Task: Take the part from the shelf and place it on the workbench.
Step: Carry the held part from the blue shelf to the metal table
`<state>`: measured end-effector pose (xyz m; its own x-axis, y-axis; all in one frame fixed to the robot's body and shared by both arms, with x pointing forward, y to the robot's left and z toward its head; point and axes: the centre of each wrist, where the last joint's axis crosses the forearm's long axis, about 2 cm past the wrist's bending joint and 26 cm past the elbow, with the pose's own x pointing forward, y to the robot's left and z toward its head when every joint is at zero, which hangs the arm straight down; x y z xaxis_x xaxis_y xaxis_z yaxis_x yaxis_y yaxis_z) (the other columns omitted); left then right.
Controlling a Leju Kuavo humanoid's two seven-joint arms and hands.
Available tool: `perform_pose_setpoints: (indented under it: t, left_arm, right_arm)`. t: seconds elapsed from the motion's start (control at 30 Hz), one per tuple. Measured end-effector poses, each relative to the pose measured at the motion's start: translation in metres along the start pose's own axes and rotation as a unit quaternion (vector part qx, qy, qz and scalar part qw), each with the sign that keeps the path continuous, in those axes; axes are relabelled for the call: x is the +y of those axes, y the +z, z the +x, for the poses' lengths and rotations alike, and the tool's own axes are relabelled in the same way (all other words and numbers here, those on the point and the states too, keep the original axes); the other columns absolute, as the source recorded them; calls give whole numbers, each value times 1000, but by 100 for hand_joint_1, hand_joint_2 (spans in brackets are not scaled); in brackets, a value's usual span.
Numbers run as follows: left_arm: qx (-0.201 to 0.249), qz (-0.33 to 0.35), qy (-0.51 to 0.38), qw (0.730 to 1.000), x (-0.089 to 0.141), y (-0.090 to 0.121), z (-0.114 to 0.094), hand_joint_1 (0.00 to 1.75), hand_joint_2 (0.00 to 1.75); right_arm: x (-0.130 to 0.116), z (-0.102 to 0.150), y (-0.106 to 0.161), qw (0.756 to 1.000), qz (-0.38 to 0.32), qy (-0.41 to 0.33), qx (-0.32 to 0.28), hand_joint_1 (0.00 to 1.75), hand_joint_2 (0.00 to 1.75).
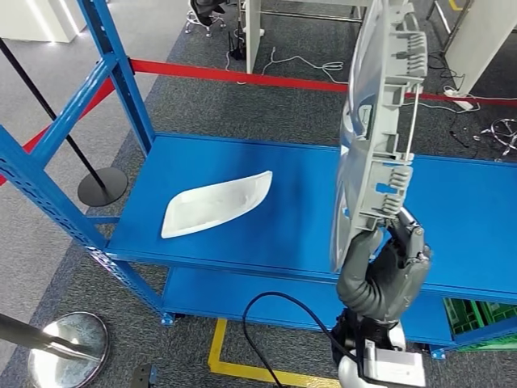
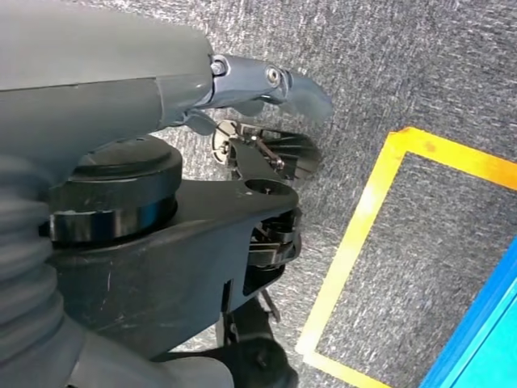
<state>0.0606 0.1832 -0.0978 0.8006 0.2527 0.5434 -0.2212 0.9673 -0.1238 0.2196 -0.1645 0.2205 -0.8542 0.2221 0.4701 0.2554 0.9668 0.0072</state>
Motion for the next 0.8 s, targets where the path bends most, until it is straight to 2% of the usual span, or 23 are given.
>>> perform_pose_setpoints:
  t: [0.23,0.43,0.8]
  left_arm:
    - [-5,-13,46,999,2,0,0,0,175]
    - [-7,-13,76,997,4,0,-1,0,175]
    - [-11,-15,59,998,9,0,-3,0,175]
  right_arm:
    - [8,14,0,999,11,-39,-24,175,175]
    - [8,18,5,999,15,-30,-26,175,175]
    - [8,26,16,999,22,-19,-21,175,175]
